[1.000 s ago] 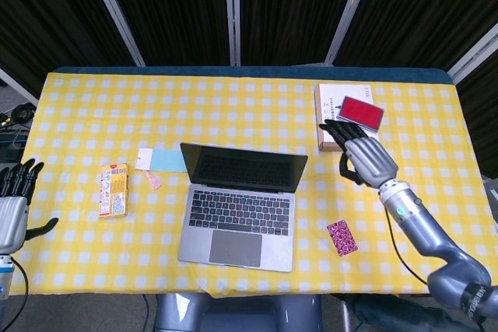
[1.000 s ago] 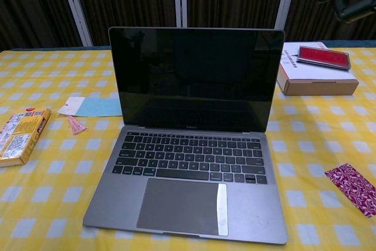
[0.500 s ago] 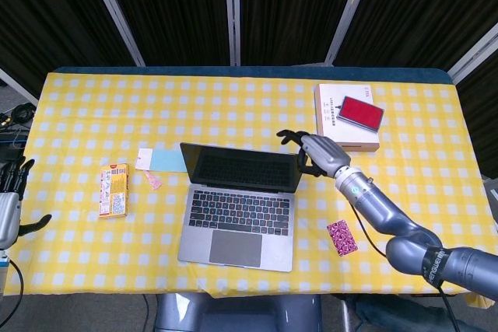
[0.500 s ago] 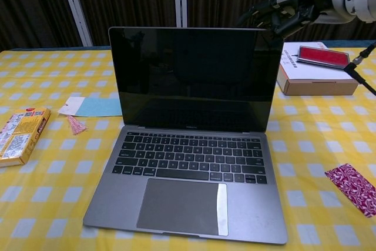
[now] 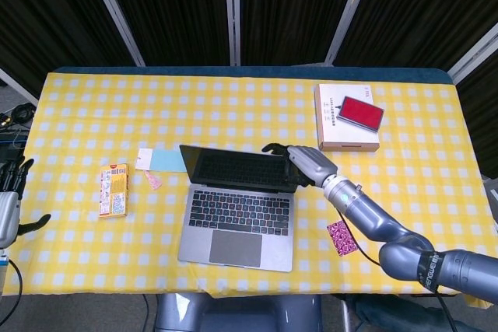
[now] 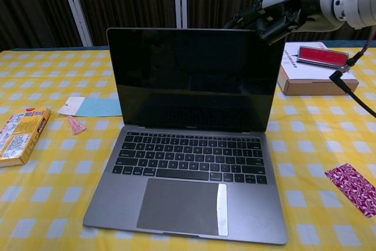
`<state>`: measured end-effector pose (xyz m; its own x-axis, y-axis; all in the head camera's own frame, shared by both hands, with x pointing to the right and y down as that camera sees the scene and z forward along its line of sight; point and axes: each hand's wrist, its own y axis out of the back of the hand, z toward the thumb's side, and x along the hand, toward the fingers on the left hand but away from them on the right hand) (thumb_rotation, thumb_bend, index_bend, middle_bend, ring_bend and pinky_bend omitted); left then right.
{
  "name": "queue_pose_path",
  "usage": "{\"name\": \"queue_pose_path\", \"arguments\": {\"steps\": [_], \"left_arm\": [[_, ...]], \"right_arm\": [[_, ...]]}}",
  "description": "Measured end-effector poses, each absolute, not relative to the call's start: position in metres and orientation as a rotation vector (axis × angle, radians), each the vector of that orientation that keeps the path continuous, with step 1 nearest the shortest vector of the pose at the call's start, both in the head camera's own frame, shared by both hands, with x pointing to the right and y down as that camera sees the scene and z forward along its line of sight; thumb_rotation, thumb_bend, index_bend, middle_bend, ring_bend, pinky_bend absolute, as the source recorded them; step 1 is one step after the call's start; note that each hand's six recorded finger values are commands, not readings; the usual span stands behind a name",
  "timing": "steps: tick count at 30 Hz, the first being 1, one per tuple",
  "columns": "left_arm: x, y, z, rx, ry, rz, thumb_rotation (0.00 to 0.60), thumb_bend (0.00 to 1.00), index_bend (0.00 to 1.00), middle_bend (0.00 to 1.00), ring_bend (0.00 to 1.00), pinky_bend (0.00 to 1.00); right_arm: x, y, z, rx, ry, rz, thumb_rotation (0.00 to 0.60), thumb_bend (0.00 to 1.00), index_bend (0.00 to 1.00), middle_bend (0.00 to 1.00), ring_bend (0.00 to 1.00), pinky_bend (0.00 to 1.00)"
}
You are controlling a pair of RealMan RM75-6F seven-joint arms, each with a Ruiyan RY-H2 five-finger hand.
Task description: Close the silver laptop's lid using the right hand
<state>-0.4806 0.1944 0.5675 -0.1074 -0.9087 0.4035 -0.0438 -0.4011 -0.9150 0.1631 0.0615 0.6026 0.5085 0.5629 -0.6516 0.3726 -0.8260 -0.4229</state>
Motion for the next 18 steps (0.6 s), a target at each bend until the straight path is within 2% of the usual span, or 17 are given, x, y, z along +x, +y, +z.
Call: {"name": "queue_pose_path", "arguments": {"steps": [7,18], "left_arm": [[-0.480,0.195,0.565,-1.471,1.088,-1.588,0.600,0.00,0.00,0.00,0.00,0.00],[-0.479,0.196,0.567,-1.473,1.080,-1.590,0.600,0.00,0.00,0.00,0.00,0.00]], "right_arm": [[0.156,0.075,0.590,-2.560,-0.742,1.178,0.600,1.00,0.22,0.30,0.23,0.29],[0.143,0.128,0.574,-2.503,-0.453,1.063,0.600,1.00,0.22,0.30,0.23,0.29]]}}
